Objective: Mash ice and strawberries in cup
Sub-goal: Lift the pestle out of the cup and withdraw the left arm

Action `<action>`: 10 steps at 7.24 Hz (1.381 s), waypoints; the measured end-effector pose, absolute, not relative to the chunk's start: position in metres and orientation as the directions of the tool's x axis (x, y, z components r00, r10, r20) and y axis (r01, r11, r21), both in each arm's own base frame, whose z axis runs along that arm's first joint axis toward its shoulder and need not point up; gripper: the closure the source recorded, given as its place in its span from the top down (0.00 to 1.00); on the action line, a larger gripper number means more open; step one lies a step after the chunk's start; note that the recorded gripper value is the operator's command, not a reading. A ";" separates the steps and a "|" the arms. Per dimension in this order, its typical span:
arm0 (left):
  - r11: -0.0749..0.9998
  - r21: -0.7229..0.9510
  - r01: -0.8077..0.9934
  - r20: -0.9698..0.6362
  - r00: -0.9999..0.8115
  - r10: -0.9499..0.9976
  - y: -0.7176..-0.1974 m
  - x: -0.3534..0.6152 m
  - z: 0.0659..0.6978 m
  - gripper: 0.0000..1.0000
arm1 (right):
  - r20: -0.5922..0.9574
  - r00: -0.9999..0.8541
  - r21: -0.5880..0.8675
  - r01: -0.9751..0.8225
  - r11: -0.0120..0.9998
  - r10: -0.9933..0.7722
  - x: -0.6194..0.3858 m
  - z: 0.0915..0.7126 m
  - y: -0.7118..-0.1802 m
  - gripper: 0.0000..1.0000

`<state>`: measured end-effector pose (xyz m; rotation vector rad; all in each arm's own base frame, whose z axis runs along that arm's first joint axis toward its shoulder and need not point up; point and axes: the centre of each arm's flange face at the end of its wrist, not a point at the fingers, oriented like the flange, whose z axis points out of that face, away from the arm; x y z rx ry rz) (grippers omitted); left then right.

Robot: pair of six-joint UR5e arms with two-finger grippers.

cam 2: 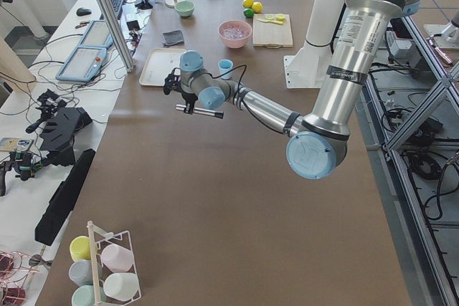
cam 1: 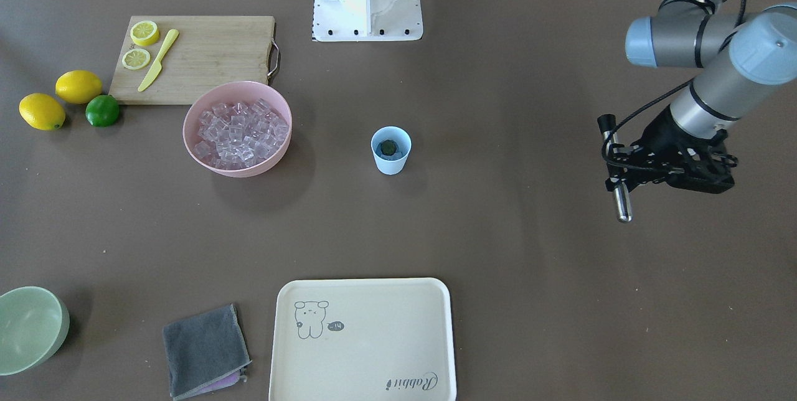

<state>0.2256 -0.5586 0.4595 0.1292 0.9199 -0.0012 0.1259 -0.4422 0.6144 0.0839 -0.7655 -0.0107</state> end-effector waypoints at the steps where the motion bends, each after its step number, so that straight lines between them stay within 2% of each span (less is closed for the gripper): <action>1: 0.997 0.047 0.067 -0.775 0.632 -0.006 -0.553 0.186 0.513 0.00 | 0.691 0.722 0.087 -0.021 0.996 -0.045 0.126 0.611 -0.443 1.00; 3: 0.999 0.018 0.051 -0.726 0.687 -0.022 -0.530 0.104 0.620 0.00 | 0.689 0.722 0.098 -0.021 0.995 -0.052 0.126 0.605 -0.445 1.00; 6: 0.999 0.014 0.043 -0.709 0.705 -0.020 -0.493 0.070 0.715 0.00 | 0.689 0.722 0.103 -0.021 0.994 -0.056 0.126 0.602 -0.446 1.00; 7: 0.998 0.023 0.053 -0.712 0.702 -0.021 -0.491 0.070 0.725 0.29 | 0.689 0.722 0.104 -0.020 0.994 -0.057 0.126 0.602 -0.446 1.00; 8: 0.998 0.032 0.059 -0.715 0.699 -0.018 -0.491 0.070 0.727 0.99 | 0.690 0.722 0.104 -0.020 0.994 -0.058 0.125 0.602 -0.446 1.00; 10: 0.997 0.051 0.053 -0.717 0.697 -0.001 -0.495 0.073 0.722 0.99 | 0.690 0.721 0.104 -0.019 0.994 -0.058 0.125 0.602 -0.446 1.00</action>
